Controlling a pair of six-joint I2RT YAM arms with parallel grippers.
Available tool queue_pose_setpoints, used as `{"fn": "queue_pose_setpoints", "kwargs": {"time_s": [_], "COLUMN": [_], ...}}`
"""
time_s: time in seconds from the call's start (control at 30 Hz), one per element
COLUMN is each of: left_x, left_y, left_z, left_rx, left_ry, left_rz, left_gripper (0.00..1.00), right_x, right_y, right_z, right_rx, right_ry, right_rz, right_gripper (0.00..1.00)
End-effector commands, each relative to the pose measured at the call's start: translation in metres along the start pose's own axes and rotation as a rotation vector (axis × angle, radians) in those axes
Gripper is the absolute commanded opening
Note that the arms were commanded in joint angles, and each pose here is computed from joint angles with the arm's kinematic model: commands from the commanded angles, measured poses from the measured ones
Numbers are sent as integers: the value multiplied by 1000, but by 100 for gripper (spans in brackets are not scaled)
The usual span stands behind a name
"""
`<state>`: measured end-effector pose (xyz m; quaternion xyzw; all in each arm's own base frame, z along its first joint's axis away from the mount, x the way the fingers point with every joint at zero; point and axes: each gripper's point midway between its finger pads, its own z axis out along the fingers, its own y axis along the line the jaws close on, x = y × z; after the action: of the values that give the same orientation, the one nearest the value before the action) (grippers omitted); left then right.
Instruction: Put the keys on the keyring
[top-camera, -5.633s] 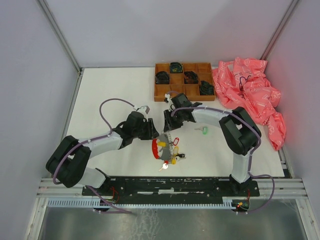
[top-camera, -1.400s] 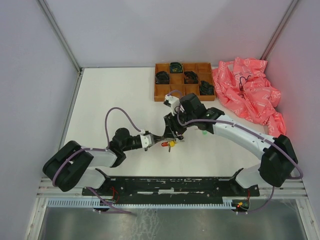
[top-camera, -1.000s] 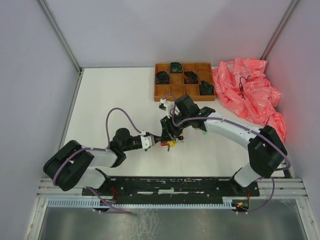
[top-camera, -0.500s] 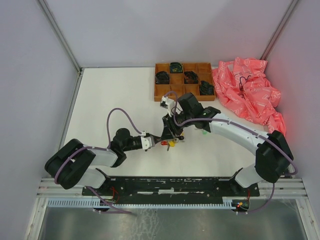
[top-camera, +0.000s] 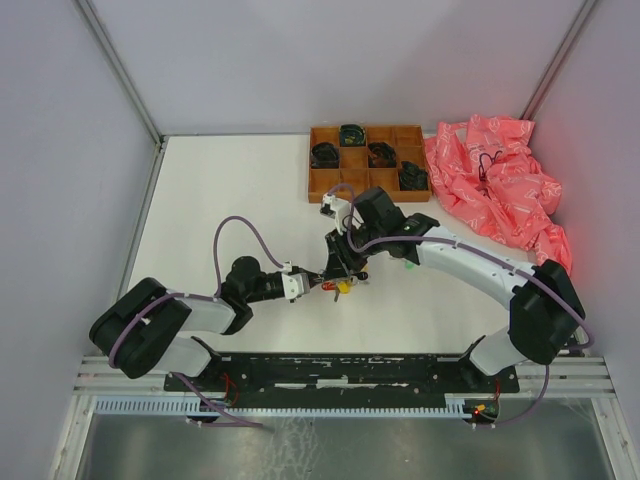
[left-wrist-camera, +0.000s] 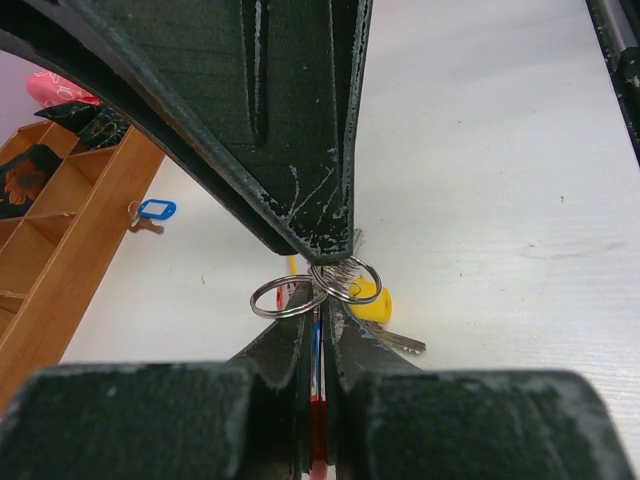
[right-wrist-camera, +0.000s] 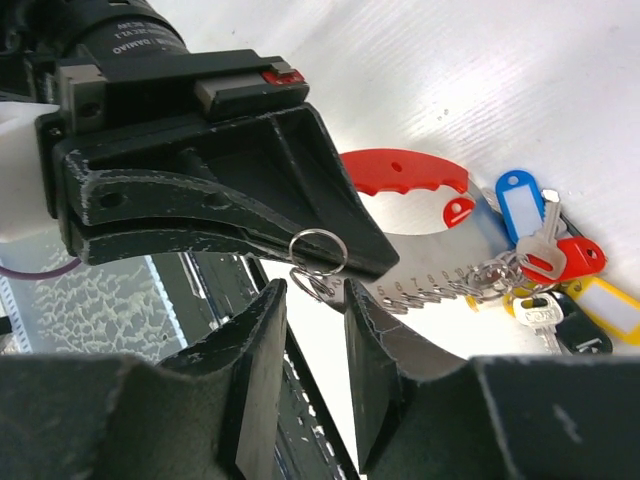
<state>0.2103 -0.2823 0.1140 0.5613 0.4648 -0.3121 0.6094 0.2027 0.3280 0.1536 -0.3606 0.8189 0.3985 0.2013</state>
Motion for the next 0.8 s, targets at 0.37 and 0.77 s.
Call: {"fn": "queue_pose_setpoints", "kwargs": {"time_s": [0.37,0.77], "left_x": [-8,-11], "left_y": [-1,-3], "left_z": [0,-1], "left_rx": [15,26], "left_ry": [-28,-43], "left_rz": [53,60], "left_gripper": [4,4], "right_x": [-45,-26], "right_y": [10,9], "right_z": [-10,12], "right_rx": [-80,-203], "right_ry": [-93,-9], "right_rz": [-104,-131], "right_gripper": [48,58]}}
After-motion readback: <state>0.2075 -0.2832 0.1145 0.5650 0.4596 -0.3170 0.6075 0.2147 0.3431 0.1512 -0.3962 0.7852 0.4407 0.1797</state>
